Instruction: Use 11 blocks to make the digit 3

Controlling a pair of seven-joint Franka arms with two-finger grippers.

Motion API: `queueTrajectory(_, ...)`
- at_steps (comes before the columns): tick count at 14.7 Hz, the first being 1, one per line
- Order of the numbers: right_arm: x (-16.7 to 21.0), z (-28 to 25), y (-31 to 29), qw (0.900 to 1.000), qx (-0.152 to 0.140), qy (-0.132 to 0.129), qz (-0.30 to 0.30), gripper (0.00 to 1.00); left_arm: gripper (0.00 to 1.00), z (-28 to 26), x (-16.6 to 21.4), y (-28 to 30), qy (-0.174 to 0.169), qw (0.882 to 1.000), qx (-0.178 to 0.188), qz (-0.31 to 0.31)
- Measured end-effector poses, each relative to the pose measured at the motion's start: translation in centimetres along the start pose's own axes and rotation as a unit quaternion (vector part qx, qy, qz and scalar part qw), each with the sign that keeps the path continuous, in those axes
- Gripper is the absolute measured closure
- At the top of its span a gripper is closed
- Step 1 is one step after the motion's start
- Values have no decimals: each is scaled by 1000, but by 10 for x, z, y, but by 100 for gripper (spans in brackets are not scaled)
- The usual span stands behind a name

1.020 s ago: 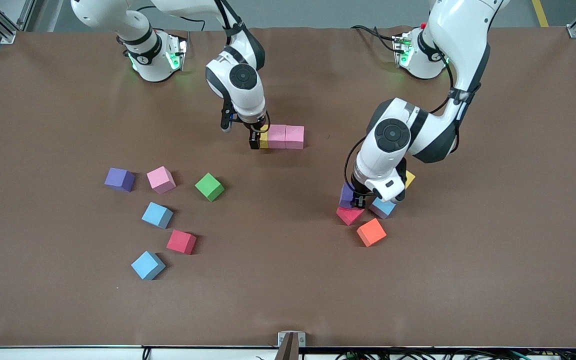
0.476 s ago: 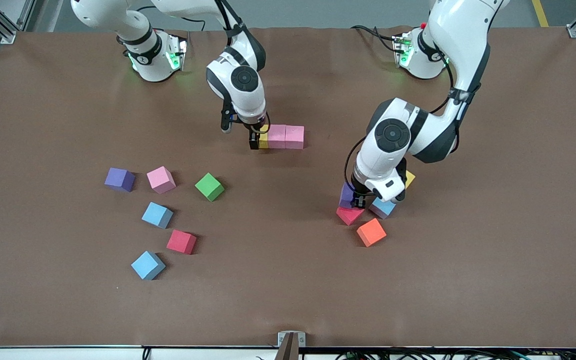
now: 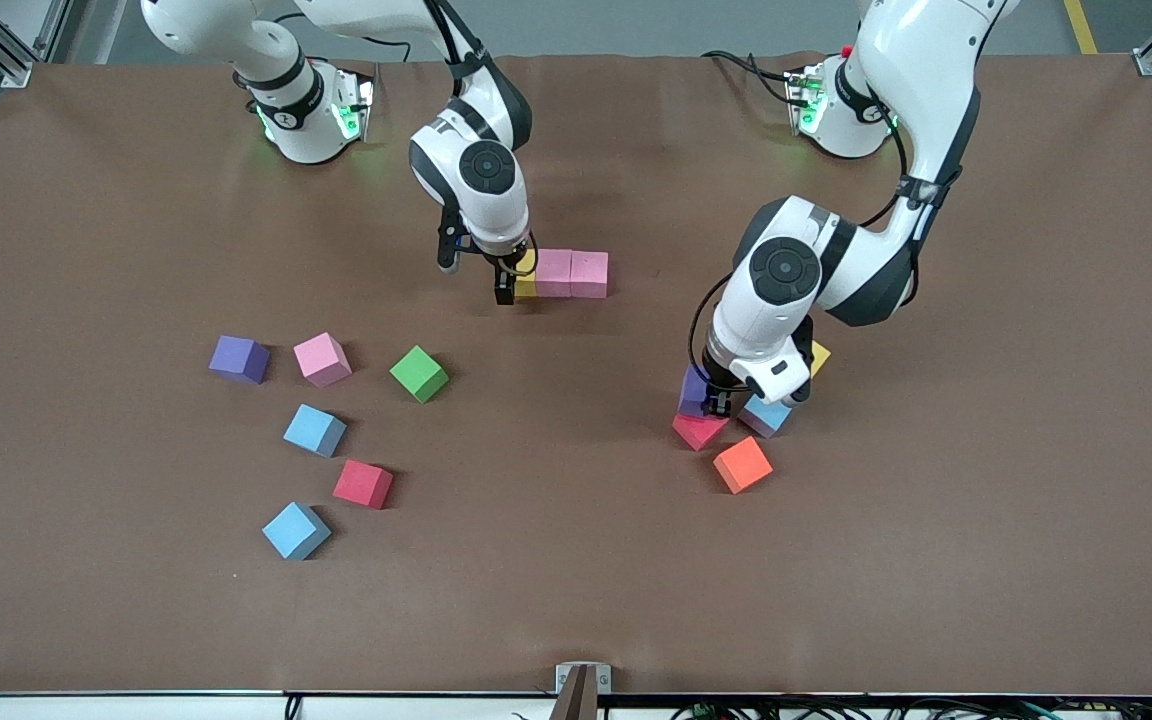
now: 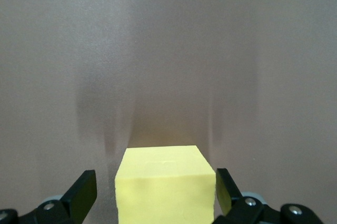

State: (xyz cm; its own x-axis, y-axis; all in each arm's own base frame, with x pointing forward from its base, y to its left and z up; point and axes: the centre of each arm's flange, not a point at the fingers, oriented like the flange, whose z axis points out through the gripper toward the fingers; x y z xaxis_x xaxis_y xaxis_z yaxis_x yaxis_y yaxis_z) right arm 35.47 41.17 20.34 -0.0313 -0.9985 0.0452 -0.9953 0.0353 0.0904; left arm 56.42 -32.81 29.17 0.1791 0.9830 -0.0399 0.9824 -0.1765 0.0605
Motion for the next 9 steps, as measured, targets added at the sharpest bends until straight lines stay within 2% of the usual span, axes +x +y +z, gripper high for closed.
queueTrajectory(9,3,-3,-2,1000,-7,5,-5,0,45,1,1,0,0,1000,1,0)
